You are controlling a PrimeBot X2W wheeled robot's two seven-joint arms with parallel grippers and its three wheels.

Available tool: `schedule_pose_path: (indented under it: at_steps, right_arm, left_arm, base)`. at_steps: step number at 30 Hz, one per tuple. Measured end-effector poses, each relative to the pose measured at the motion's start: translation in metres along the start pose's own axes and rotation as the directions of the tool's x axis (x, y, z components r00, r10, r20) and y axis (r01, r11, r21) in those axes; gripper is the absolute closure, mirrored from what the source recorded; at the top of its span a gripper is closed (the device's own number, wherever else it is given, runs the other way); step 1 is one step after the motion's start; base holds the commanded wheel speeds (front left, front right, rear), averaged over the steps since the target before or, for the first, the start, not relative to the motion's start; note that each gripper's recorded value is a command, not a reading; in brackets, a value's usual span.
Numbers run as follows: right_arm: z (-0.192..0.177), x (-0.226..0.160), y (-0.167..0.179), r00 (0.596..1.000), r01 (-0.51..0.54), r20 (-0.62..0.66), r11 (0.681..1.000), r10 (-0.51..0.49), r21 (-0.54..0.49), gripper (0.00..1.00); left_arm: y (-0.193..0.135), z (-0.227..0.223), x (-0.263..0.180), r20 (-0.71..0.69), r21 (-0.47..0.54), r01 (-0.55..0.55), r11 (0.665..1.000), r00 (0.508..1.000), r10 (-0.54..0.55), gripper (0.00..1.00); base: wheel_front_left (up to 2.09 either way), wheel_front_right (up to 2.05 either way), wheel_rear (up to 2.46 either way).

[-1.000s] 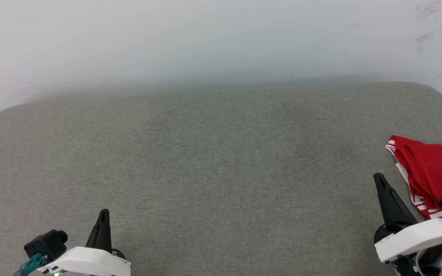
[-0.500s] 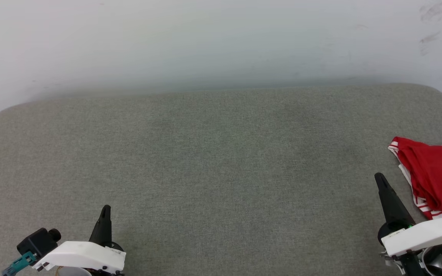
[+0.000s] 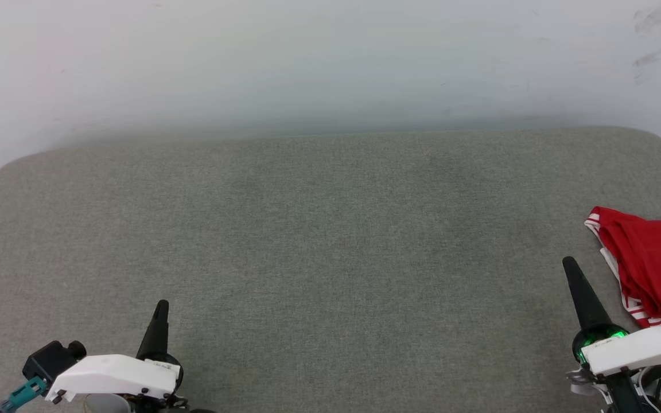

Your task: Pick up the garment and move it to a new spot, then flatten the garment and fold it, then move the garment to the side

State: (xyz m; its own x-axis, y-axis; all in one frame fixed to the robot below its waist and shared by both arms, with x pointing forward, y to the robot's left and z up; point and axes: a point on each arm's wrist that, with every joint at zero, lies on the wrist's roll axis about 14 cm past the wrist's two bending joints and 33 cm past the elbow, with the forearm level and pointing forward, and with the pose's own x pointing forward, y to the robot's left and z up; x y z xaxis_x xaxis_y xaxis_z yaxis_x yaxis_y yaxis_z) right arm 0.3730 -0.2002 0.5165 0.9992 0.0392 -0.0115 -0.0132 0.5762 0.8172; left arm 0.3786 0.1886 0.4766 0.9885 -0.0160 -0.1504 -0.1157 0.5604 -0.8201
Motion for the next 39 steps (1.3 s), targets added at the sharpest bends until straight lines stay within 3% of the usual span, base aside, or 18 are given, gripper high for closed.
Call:
schedule_pose_path:
  at_steps: [19, 39]
  right_arm:
    - [-0.002, 0.004, -0.005, 1.000, 0.007, 0.009, 0.979, -0.009, 0.203, 1.00]
    - [-0.003, 0.009, -0.008, 1.000, 0.004, 0.023, 0.920, -0.014, 0.393, 1.00]
  left_arm:
    - [-0.005, 0.005, 0.003, 0.009, -0.201, 0.026, 0.979, 1.000, -0.025, 1.00]
    - [-0.011, 0.013, 0.004, 0.038, -0.386, 0.073, 0.920, 0.997, -0.063, 1.00]
  base:
    - [0.00, 0.00, 0.00]
    - [0.00, 0.00, 0.00]
